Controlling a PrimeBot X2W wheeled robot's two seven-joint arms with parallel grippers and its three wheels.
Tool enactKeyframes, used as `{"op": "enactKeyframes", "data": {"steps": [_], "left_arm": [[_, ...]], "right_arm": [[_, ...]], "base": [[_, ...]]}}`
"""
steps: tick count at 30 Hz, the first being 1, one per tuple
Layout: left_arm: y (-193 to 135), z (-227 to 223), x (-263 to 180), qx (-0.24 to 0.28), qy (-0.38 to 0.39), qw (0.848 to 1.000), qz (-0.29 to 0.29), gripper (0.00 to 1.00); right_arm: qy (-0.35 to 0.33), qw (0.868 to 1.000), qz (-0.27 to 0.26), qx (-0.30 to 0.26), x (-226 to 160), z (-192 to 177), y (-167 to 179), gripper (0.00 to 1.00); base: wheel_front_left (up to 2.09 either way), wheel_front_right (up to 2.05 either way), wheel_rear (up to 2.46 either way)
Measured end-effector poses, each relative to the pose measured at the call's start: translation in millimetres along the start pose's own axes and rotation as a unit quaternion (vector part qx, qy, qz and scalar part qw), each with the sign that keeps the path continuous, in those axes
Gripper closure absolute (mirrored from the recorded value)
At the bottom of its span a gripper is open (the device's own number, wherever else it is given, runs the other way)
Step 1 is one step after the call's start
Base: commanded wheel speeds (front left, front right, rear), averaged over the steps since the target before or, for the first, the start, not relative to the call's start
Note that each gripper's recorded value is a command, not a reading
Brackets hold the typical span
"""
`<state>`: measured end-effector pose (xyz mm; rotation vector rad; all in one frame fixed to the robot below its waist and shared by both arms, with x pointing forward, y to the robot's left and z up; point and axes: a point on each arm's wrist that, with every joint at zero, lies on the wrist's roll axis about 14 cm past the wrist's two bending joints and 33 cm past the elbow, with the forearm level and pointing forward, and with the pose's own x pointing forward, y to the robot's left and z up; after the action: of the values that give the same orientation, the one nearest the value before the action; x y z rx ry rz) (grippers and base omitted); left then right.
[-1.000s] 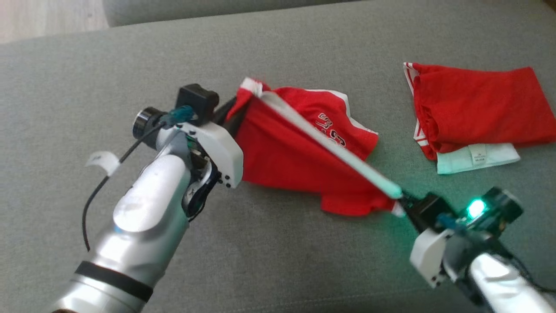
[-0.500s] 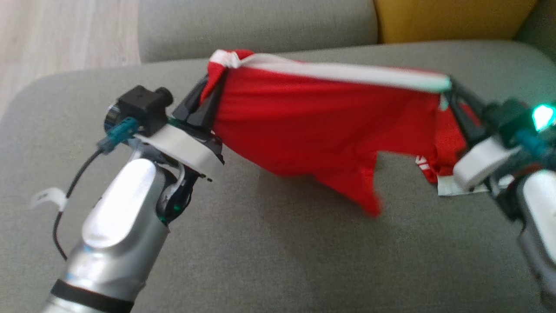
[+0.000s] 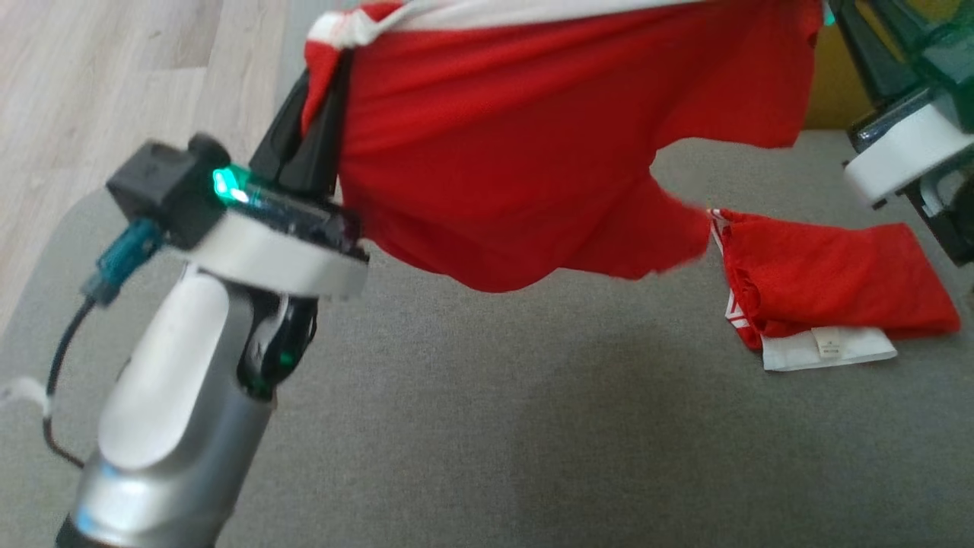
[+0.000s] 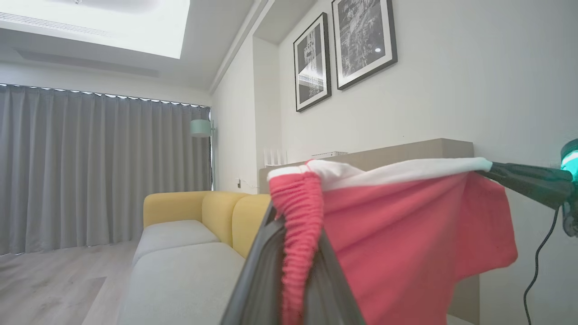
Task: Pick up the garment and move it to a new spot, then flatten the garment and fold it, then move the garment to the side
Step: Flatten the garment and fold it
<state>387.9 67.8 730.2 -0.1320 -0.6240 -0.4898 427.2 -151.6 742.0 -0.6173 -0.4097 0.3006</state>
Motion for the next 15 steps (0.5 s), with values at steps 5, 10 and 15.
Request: {"op": "enactKeyframes", "data": {"steps": [5, 10, 15], "left_arm": [[-1.9, -5.0, -19.5, 0.001, 0.03, 1.0, 0.002, 1.0], [5.3, -9.1, -25.0, -0.005, 0.064, 0.998, 0.003, 1.0], [15.5, -29.4, -12.4, -0.006, 0.097, 0.995, -0.005, 1.0]], "right_arm": [[0.022, 1.0, 0.008, -0.001, -13.1, 3.2, 1.0, 1.0], [0.058, 0.998, 0.027, 0.012, -24.4, -8.7, 12.5, 1.0], [0.079, 0.996, 0.035, 0.023, -9.7, -24.2, 12.6, 1.0]], "base": [[0.0, 0.0, 0.0], [0.0, 0.0, 0.0], [0.0, 0.0, 0.0]]}}
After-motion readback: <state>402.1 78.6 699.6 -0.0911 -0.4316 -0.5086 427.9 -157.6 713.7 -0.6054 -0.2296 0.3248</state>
